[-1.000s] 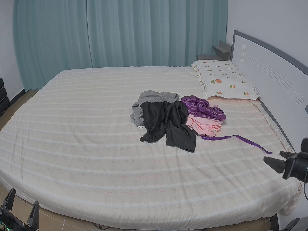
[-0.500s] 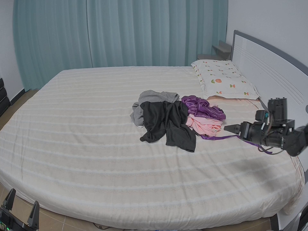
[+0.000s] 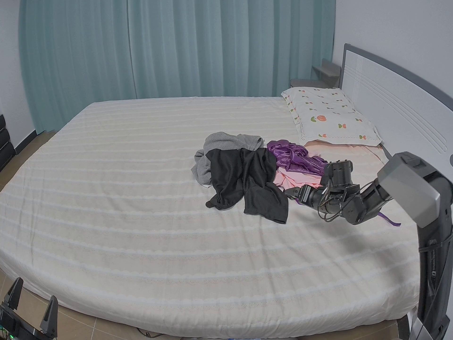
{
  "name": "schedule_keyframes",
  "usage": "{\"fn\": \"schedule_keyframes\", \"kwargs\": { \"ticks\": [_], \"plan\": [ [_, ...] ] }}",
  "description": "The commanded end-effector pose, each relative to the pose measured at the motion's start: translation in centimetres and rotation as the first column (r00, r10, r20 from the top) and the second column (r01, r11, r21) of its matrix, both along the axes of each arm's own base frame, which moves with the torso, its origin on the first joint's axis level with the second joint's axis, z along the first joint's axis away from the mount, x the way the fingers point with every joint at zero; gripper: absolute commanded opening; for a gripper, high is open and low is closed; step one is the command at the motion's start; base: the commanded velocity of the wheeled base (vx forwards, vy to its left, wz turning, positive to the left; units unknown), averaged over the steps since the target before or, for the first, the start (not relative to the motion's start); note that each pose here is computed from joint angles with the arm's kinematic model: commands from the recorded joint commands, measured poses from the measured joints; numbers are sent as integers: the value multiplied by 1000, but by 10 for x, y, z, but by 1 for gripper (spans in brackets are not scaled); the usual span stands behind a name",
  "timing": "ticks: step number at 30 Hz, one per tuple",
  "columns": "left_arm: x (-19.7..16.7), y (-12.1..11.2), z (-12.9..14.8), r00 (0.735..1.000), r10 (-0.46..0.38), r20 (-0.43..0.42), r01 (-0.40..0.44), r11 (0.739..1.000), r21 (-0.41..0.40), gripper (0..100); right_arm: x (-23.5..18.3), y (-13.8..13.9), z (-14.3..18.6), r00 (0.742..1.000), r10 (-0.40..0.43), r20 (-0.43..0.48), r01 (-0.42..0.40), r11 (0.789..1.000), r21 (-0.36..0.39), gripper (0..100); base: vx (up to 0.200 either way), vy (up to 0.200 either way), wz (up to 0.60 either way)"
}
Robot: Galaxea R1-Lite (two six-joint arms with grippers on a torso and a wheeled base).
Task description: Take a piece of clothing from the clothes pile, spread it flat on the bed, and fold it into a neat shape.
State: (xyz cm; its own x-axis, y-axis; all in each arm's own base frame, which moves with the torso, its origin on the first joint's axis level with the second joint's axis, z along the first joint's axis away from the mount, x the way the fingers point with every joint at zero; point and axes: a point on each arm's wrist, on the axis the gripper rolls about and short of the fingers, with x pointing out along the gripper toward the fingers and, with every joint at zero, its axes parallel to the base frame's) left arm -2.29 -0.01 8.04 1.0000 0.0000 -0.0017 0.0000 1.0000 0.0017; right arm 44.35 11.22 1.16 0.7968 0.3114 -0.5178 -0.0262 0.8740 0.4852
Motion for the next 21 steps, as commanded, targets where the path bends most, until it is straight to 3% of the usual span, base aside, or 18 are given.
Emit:
{"fn": "schedule_keyframes", "kwargs": {
  "ticks": [1,10,21],
  "plan": [
    [0,0,-5,1000,0,-6,0,1000,0,100,13,18,-55,998,14,-65,-14,1000,-9,100,0,0,0],
    [0,0,-5,1000,0,-6,0,1000,0,100,29,30,-56,996,-11,-86,15,998,54,100,0,0,0],
    [0,0,-5,1000,0,-6,0,1000,0,100,38,53,-63,996,29,-80,-24,997,70,100,0,0,0]
  ]
}}
